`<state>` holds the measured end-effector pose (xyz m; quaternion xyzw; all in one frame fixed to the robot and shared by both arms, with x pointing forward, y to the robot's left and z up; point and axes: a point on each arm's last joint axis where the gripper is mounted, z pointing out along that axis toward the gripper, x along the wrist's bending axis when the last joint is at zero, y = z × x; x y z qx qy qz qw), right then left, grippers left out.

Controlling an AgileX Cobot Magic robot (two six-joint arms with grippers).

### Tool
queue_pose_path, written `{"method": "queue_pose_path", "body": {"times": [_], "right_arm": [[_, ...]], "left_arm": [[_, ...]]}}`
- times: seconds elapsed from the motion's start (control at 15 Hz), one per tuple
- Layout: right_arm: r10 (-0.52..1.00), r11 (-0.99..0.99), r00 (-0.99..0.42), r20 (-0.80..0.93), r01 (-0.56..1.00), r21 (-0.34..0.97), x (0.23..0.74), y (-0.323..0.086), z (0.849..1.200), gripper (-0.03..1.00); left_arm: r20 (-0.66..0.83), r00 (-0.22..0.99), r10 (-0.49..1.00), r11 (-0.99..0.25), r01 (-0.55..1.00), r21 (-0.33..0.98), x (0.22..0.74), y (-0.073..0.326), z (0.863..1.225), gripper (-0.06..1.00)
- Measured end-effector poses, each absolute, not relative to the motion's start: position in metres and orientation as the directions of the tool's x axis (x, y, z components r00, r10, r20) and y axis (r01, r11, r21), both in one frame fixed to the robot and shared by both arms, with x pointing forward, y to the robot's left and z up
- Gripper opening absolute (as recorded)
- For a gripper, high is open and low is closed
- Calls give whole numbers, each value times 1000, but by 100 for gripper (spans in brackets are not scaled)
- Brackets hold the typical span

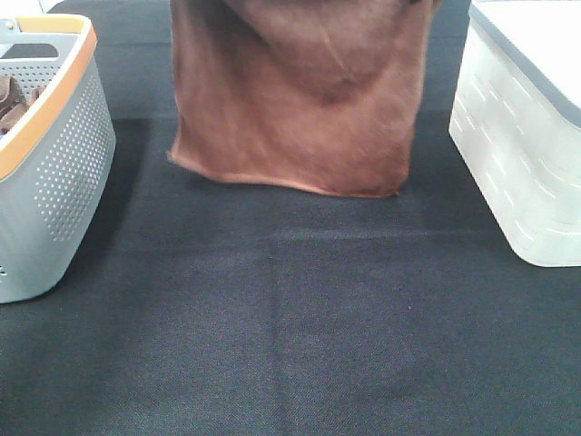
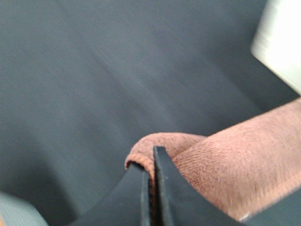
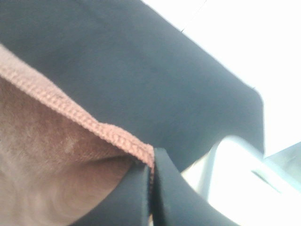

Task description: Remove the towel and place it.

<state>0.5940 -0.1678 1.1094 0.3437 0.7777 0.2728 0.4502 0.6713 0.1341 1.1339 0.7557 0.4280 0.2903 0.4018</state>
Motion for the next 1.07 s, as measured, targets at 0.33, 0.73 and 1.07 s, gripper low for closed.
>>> {"method": "queue_pose_path", "body": {"times": [0.33, 0.73, 1.07], "right_arm": [[684, 724, -290, -669, 164, 670, 654, -147, 1115, 0], [820, 572, -253, -513, 374, 730, 676, -143, 1080, 0], [909, 413, -261, -326, 682, 604, 659, -147, 1052, 0]], "left_arm": [[200, 392, 898, -271, 135, 953, 702, 128, 1129, 0], [179, 449, 875, -367, 374, 852, 712, 124, 1070, 0], [100, 516, 851, -459, 636, 620, 692, 126, 1039, 0]]}}
